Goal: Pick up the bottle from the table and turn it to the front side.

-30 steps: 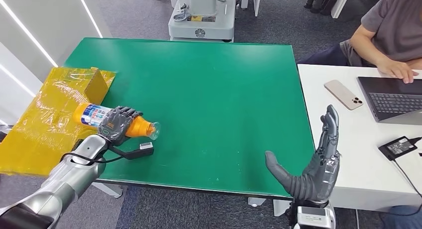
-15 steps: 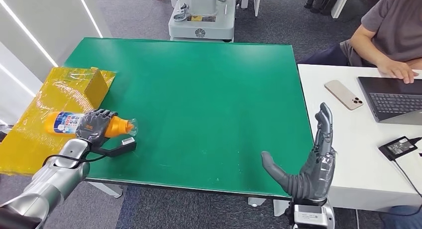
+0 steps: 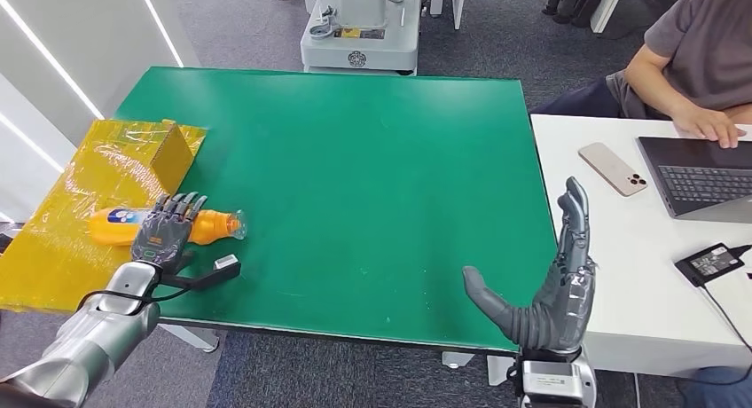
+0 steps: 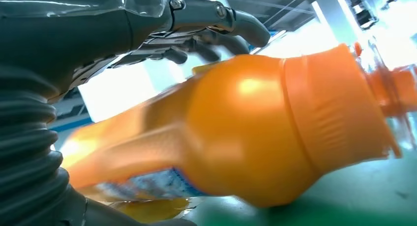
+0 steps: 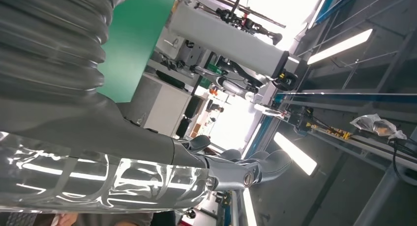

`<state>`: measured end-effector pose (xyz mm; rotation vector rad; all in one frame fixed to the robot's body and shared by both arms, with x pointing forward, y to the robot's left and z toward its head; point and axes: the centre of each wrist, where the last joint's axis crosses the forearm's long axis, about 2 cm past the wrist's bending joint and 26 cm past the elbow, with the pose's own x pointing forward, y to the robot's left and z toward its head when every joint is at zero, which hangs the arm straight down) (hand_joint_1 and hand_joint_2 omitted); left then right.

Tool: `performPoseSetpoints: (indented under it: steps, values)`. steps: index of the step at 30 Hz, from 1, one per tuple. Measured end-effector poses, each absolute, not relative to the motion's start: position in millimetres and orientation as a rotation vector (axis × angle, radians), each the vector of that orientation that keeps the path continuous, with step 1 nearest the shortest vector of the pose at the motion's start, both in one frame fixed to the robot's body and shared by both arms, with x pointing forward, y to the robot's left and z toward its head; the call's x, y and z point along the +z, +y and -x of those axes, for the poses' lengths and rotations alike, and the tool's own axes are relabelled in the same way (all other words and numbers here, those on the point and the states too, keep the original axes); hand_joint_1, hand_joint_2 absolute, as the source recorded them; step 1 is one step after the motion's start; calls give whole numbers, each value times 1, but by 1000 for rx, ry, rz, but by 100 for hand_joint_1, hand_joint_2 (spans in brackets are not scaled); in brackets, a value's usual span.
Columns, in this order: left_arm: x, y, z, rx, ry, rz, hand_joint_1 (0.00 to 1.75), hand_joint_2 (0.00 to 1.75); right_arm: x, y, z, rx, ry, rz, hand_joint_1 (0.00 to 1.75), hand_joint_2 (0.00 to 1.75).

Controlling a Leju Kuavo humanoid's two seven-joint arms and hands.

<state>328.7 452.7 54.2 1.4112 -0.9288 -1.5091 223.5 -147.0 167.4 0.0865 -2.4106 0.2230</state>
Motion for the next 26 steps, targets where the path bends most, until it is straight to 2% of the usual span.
performPoseSetpoints:
  steps: [12, 14, 16, 18, 20, 23, 26]
  values:
    - [48, 447, -320, -1432, -987, -1451, 0, 175, 168, -146, -224, 229, -2405, -95, 0, 175]
    - [52, 438, -319, -1426, -1101, -1457, 0, 175, 168, -146, -224, 228, -2403, -94, 0, 175]
    - [69, 427, -326, -1386, -1326, -1439, 0, 175, 168, -146, -224, 226, -2402, -91, 0, 175]
    - [99, 427, -333, -1244, -1602, -1450, 0, 175, 168, -145, -223, 223, -2403, -89, 0, 175]
    - [127, 441, -330, -957, -1765, -1560, 0, 175, 168, -143, -223, 222, -2401, -92, 0, 175]
    - [153, 455, -315, -566, -1806, -1715, 0, 175, 167, -142, -222, 223, -2396, -99, 0, 175]
    - [169, 456, -303, -347, -1844, -1784, 0, 175, 167, -140, -223, 222, -2394, -108, 0, 175]
